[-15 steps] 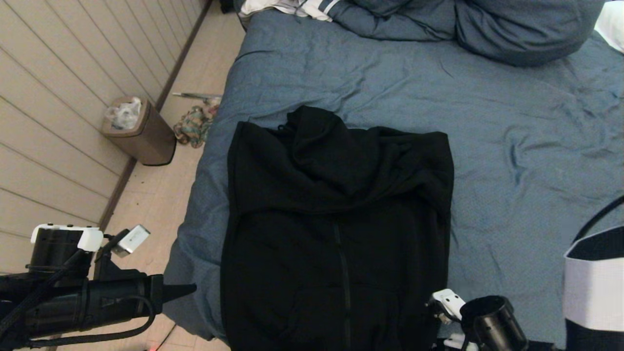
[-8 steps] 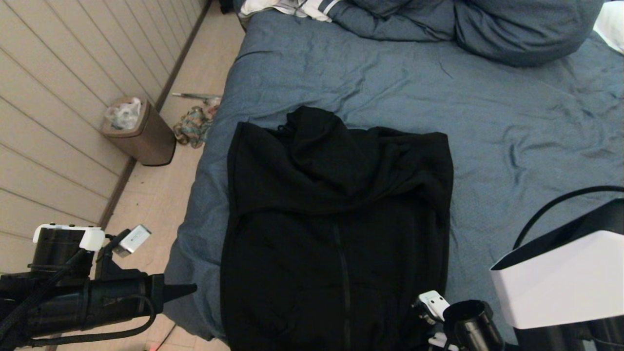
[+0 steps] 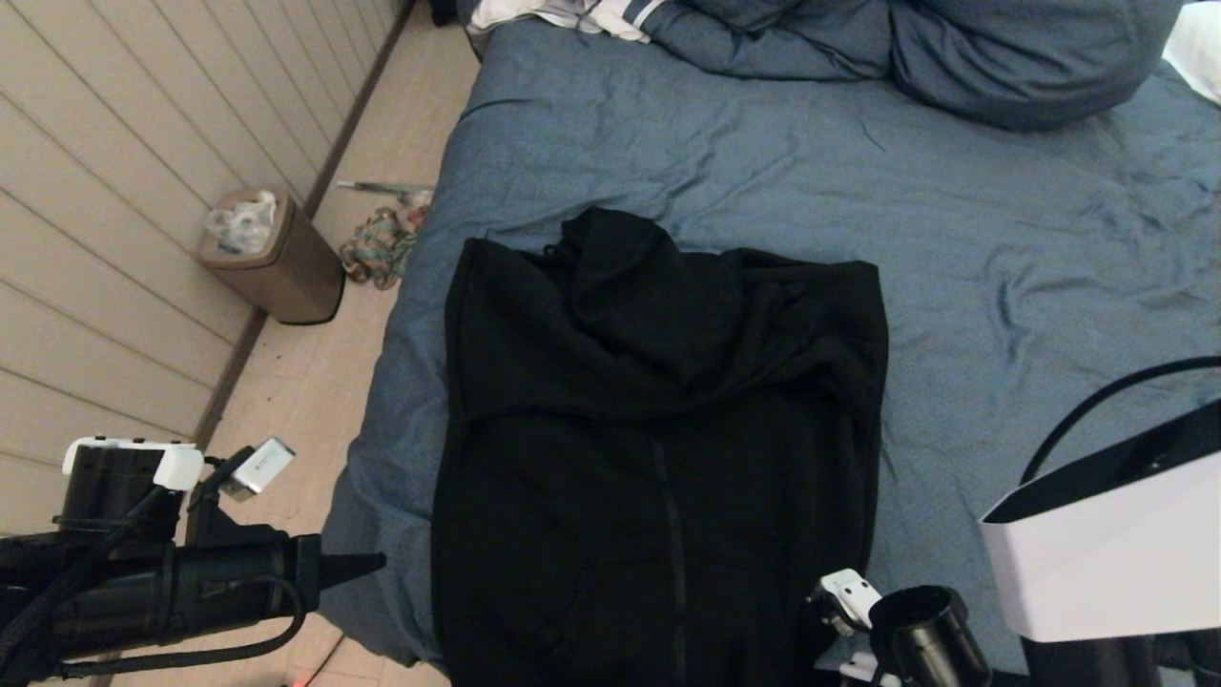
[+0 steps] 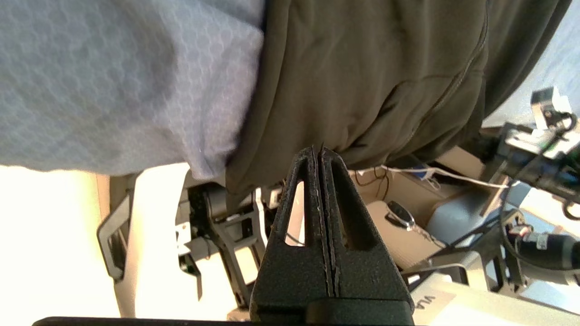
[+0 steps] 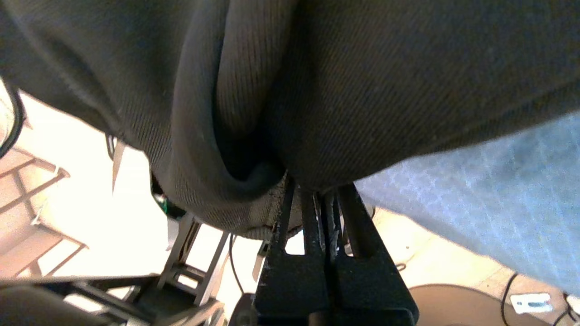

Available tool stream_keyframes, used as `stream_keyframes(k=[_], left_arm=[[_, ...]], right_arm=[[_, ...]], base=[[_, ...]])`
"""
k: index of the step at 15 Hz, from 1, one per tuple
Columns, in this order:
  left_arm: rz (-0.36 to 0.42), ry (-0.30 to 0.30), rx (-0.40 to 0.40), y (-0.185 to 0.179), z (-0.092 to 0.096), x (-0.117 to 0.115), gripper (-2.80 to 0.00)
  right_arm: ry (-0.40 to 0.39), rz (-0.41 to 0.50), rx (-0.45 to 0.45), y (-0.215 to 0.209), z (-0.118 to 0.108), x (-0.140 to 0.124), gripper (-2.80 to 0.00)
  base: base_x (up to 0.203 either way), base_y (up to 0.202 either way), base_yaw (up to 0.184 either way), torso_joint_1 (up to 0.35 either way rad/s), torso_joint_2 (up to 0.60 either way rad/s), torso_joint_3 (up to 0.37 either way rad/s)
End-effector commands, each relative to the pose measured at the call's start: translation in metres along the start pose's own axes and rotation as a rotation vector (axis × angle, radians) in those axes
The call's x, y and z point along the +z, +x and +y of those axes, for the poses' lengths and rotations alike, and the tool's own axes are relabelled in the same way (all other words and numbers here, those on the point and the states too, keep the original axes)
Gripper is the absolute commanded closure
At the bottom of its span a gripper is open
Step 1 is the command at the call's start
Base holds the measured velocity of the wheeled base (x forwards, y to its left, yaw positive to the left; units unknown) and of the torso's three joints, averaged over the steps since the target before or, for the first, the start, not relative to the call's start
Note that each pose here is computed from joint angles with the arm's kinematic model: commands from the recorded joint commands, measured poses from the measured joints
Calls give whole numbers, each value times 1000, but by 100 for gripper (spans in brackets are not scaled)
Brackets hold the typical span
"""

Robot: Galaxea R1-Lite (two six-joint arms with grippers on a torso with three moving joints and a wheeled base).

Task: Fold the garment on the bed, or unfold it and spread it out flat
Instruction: Fold the black sweatshirt

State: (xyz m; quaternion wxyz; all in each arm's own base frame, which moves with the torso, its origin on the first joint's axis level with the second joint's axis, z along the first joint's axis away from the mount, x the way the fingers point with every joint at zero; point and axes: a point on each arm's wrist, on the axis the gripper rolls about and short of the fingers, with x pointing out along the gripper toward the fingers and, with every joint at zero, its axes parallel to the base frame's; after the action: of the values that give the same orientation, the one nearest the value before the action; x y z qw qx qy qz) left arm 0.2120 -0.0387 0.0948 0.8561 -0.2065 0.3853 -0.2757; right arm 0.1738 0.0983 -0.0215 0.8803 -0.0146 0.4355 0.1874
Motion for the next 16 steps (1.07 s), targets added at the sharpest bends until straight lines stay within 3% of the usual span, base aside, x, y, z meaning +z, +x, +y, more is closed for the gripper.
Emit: stream_keyframes(k=[1, 3, 6, 10, 12, 16], left_arm=[[2, -4, -2, 1, 1, 0, 0], [4, -4, -2, 2, 1, 0, 0], [6, -6, -1, 2, 2, -1, 0], [12, -9, 0, 4, 3, -1, 0], [8, -8, 0, 3, 3, -1, 0], [9, -7, -1, 3, 2, -1, 0]], right_arm=[[1, -34, 15, -9, 1, 5, 0], [3, -32, 40, -17, 2, 7, 0], [-4, -107, 135, -33, 7, 18, 0], [-41, -214, 194, -36, 16, 39, 0], [-60, -293, 230, -37, 25, 59, 0], [-62, -346, 256, -52, 38, 113, 0]], base=[[0, 0, 0, 0, 0, 0], [0, 0, 0, 0, 0, 0], [0, 0, 0, 0, 0, 0], [0, 0, 0, 0, 0, 0], [0, 0, 0, 0, 0, 0], [0, 0, 0, 0, 0, 0]])
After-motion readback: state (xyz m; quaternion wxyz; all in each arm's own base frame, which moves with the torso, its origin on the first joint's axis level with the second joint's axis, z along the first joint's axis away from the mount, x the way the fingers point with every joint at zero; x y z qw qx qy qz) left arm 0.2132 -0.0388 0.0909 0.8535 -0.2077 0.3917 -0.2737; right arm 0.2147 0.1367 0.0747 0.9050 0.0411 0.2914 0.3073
